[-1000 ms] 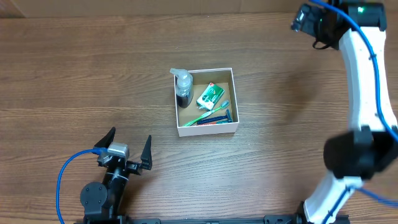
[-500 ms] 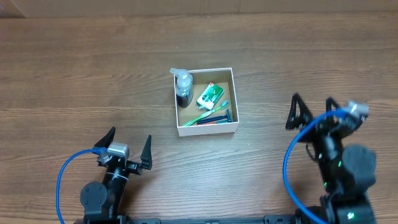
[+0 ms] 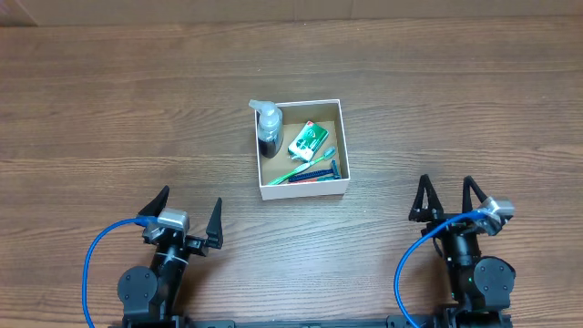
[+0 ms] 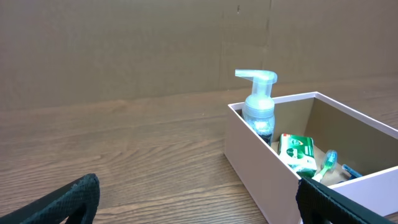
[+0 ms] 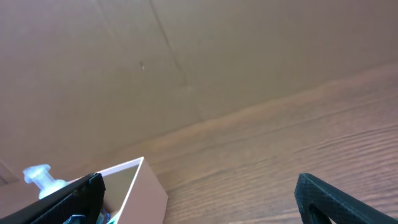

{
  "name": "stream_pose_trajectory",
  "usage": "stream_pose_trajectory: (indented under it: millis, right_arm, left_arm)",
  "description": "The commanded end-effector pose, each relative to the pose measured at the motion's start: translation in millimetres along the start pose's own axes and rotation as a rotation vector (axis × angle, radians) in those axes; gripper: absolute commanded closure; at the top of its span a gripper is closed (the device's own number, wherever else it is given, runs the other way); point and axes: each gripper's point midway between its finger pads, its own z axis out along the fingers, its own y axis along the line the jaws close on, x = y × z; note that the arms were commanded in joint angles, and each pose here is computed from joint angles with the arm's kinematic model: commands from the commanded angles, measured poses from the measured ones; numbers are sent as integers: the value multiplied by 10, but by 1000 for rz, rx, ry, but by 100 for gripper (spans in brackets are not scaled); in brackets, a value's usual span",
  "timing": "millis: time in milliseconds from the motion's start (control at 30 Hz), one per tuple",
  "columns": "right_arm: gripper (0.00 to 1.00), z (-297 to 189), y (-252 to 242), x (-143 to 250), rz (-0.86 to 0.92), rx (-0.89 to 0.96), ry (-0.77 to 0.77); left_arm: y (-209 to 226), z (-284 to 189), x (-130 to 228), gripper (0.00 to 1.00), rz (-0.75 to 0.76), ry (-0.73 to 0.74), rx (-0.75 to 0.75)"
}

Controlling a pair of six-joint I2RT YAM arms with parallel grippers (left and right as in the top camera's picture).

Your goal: Pack container

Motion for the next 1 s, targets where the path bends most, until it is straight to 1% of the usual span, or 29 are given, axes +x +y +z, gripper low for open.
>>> stream_pose_trajectory:
  millis: [0,967]
  right_arm:
    - [0,-26,-57,140,5,12,34]
    - [0,-24,-66,143,-5,17,36]
  left_arm:
    - [10,-4,-2,0,-4,-5,-3]
    - [10,-4,-2,0,-4,-5,-3]
